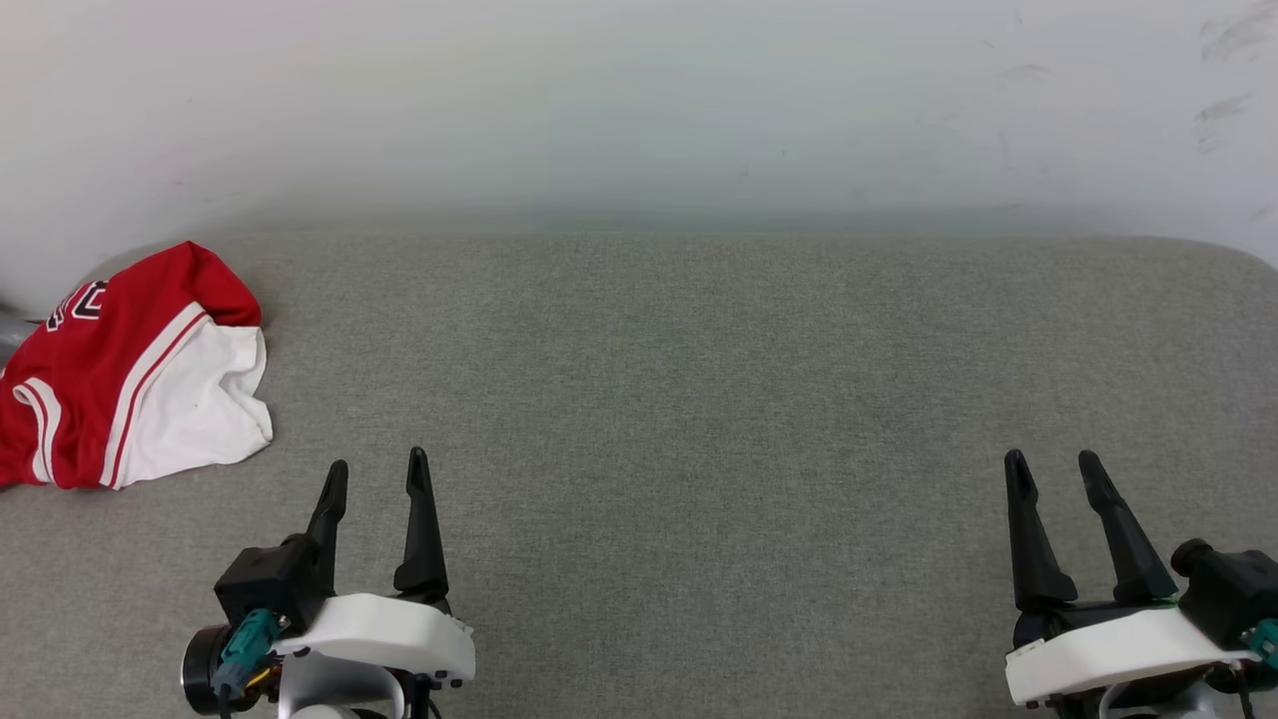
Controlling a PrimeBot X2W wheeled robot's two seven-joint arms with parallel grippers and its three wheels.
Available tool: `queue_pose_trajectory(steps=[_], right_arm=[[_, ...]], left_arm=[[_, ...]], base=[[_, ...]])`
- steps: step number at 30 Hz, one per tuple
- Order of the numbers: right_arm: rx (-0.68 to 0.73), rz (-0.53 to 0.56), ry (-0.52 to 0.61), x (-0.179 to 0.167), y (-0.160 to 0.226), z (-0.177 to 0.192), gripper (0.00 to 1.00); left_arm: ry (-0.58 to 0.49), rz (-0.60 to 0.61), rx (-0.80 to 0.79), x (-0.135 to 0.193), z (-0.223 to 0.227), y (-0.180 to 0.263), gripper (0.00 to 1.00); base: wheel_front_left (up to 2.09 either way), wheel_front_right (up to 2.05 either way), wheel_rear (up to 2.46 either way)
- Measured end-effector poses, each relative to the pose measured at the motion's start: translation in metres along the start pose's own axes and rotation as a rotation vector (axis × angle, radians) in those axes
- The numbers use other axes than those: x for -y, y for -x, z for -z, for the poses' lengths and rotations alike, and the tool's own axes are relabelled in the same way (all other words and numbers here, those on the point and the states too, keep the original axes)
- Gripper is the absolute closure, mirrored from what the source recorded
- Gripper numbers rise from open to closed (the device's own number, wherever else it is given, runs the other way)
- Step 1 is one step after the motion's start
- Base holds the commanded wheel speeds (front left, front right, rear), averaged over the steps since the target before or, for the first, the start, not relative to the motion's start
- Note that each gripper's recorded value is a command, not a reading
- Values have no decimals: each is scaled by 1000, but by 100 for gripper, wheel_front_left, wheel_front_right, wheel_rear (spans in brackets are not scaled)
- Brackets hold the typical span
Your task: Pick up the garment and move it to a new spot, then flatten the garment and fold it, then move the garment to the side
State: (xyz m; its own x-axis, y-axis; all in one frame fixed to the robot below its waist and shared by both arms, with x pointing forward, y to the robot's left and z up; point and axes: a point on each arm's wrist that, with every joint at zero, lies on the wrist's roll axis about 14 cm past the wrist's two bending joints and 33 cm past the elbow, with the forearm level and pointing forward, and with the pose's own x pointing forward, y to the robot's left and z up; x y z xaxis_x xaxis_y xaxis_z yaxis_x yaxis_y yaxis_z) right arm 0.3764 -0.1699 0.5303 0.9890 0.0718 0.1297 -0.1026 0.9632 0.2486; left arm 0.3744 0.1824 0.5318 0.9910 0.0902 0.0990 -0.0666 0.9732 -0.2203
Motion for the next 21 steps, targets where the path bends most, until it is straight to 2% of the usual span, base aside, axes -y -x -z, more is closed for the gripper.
queue_pose_trajectory(steps=[21], right_arm=[[28,-19,157,0,0,-5,0]], left_arm=[[-166,29,57,6,-6,2,0]], base=[[0,0,0]])
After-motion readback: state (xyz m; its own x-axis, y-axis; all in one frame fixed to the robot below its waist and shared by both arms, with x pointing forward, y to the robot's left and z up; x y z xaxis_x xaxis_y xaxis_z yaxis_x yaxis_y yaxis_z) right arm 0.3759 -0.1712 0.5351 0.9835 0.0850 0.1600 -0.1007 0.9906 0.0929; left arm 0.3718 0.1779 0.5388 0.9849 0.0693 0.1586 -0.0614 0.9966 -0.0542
